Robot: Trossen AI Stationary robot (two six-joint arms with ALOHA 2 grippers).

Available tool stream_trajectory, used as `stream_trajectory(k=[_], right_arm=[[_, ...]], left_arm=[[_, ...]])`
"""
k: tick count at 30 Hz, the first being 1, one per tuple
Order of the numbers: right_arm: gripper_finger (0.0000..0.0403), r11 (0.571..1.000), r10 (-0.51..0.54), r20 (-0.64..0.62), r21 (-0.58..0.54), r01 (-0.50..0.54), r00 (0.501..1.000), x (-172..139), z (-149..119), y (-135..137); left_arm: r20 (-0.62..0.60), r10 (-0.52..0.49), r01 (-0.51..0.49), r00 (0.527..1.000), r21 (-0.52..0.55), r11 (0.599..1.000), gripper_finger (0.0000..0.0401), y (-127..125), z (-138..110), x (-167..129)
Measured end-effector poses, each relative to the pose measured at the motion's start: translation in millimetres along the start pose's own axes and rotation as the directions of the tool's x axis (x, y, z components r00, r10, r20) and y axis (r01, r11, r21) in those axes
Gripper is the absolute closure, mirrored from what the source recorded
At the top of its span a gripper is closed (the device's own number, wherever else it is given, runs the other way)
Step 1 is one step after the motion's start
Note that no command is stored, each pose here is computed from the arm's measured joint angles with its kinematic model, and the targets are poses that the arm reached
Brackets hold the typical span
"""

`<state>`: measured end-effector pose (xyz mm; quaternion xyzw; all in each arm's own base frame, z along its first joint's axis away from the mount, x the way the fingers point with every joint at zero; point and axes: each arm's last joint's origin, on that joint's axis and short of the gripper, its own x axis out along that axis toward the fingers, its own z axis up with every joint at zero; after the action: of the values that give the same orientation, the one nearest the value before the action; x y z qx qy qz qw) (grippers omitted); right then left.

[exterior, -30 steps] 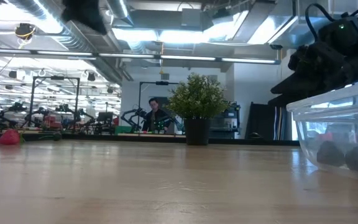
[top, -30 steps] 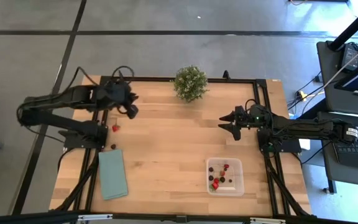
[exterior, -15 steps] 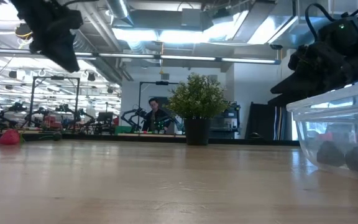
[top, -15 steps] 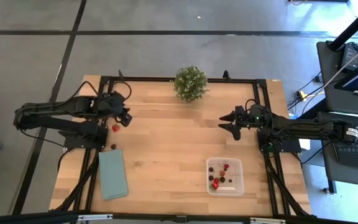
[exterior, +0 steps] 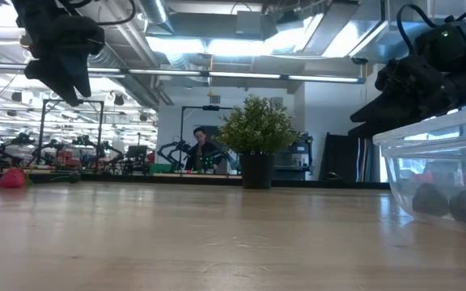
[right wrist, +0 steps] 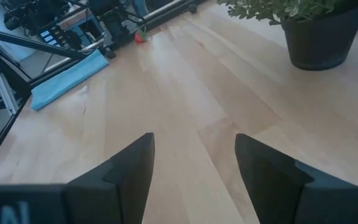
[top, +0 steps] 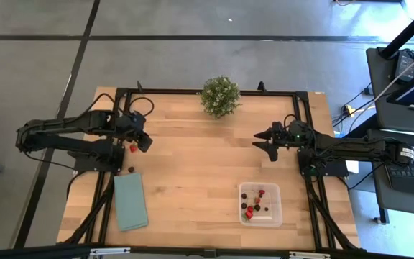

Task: Pick and placing Produce into tupperware
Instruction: Put the strawberry into the bin

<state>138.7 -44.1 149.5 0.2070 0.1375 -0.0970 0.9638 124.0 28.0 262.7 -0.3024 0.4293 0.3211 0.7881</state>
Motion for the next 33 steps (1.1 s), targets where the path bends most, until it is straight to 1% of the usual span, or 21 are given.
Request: stream_trajectory(k=[2, 4, 8, 10, 14, 18, 21, 24, 27, 30, 33], right_arm=[[0.0176, 1.000, 0.000, 0.000, 0.000, 0.000, 1.000, 0.0, 0.0, 0.0], [0.0176, 1.000, 0.000, 0.000, -0.001, 0.000, 1.000, 0.0, 0.0, 0.0], [0.0176, 1.000, 0.000, 0.000, -0.002, 0.000, 1.000, 0.0, 0.0, -0.1], [0.0176, 1.000, 0.000, 0.000, -0.003, 0.000, 1.000, 0.0, 0.0, -0.1], [0.0176, 1.000, -0.003, 0.000, -0.004, 0.003, 1.000, 0.0, 0.0, -0.1], [0.0176, 1.000, -0.010, 0.003, -0.004, 0.010, 1.000, 0.0, 0.1, -0.3], [0.0176, 1.000, -0.009, 0.007, -0.003, 0.009, 1.000, 0.0, 0.5, -0.2], [0.0176, 1.000, -0.008, 0.009, -0.003, 0.008, 1.000, 0.0, 0.7, -0.1], [0.0176, 1.000, -0.008, 0.009, -0.003, 0.008, 1.000, 0.0, 0.5, -0.2], [0.0176, 1.000, -0.008, 0.010, -0.002, 0.008, 1.000, 0.0, 0.8, -0.1], [0.0176, 1.000, -0.007, 0.011, -0.004, 0.007, 1.000, 0.0, 0.9, -0.1]], left_arm=[[-0.008, 0.008, -0.008, 1.000, -0.012, 1.000, 0.0172, 0.8, -0.6, 0.1], [-0.032, 0.040, -0.042, 0.999, -0.058, 0.997, 0.0174, 4.0, -2.8, 0.1], [-0.127, 0.156, -0.172, 0.980, -0.123, 0.977, 0.0179, 8.9, -7.1, 5.8], [-0.177, 0.203, -0.225, 0.963, -0.115, 0.967, 0.0181, 9.1, -8.1, 10.2], [-0.236, 0.258, -0.284, 0.937, -0.083, 0.955, 0.0181, 3.9, -5.1, 23.0], [-0.305, 0.316, -0.345, 0.898, -0.045, 0.937, 0.0181, 0.2, -3.1, 36.4], [-0.374, 0.315, -0.344, 0.872, -0.010, 0.939, 0.0181, 0.6, -3.4, 46.9], [-0.423, 0.348, -0.381, 0.837, 0.009, 0.925, 0.0181, 5.7, -6.0, 56.9], [-0.429, 0.338, -0.368, 0.838, 0.013, 0.930, 0.0181, 6.5, -2.1, 60.1], [-0.449, 0.337, -0.373, 0.827, 0.011, 0.928, 0.0181, 8.8, 0.2, 63.5], [-0.483, 0.315, -0.366, 0.817, -0.011, 0.931, 0.0181, 10.3, 2.5, 67.9]])
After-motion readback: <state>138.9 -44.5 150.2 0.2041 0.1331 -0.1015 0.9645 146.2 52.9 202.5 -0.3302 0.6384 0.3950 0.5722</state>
